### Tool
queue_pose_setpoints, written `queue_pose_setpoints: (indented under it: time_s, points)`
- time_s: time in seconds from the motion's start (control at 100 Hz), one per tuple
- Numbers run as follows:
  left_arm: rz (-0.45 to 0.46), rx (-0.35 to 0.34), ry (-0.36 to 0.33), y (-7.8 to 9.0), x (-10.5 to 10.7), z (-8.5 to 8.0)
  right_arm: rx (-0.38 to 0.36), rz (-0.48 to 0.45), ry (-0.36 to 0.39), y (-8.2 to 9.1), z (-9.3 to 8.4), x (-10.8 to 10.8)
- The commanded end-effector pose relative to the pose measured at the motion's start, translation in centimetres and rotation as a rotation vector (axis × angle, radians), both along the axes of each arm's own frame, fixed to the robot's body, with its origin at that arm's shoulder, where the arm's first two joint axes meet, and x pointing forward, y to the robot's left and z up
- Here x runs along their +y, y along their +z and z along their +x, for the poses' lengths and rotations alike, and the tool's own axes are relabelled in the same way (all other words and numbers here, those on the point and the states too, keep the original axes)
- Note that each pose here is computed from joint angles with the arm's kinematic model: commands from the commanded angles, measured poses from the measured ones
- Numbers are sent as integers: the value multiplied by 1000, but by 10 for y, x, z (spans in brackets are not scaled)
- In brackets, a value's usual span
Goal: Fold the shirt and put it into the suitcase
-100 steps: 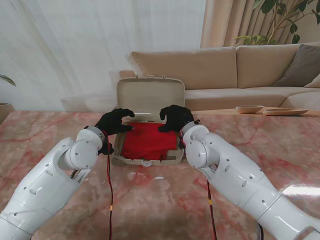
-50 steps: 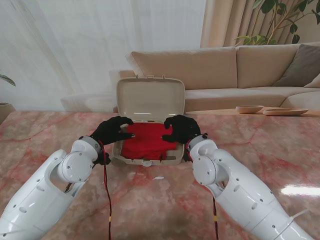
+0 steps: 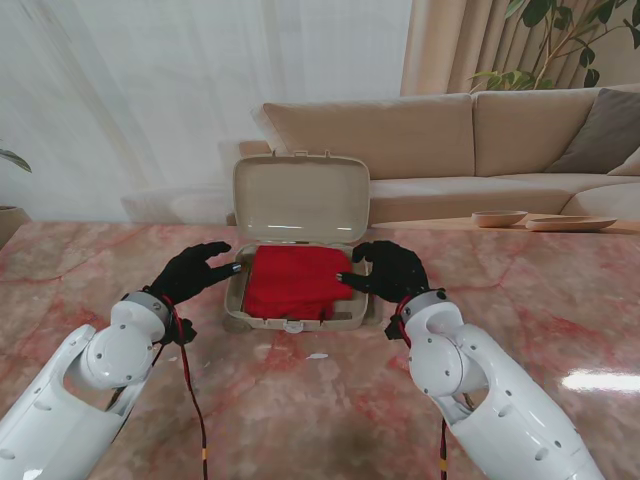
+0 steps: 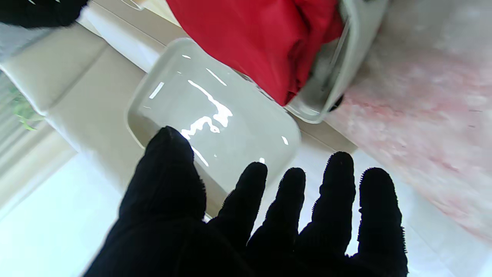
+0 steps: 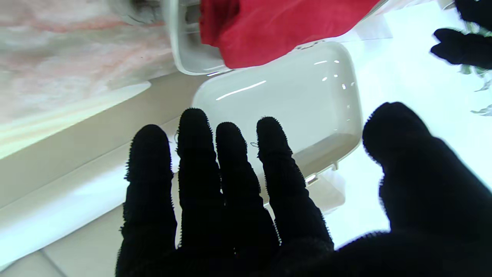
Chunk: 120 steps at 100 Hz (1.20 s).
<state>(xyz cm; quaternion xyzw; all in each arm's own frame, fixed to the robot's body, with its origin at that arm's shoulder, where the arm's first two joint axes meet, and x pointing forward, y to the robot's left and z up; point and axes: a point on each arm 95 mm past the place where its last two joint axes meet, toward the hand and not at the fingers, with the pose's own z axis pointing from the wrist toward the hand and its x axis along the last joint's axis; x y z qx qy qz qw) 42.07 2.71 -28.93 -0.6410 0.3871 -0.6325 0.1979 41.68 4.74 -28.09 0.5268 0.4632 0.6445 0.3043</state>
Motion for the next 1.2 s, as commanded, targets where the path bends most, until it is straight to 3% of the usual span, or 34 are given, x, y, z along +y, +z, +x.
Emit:
queue_pose_setpoints:
  time_s: [0.0, 0.2, 0.46, 0.78, 1.19]
  points:
    - [3, 19, 33, -4, 8, -1, 55, -4, -34, -11, -2, -9]
    - [-35, 100, 96, -9, 22, 4, 152, 19, -67, -20, -1, -23]
    - [-67, 216, 145, -22, 32, 12, 215, -8, -122, -31, 7, -35]
    - [-74, 337, 140, -42, 34, 21, 287, -10, -173, -47, 15, -43]
    - [-64, 420, 129, -56, 30, 17, 345, 0, -177, -65, 23, -41]
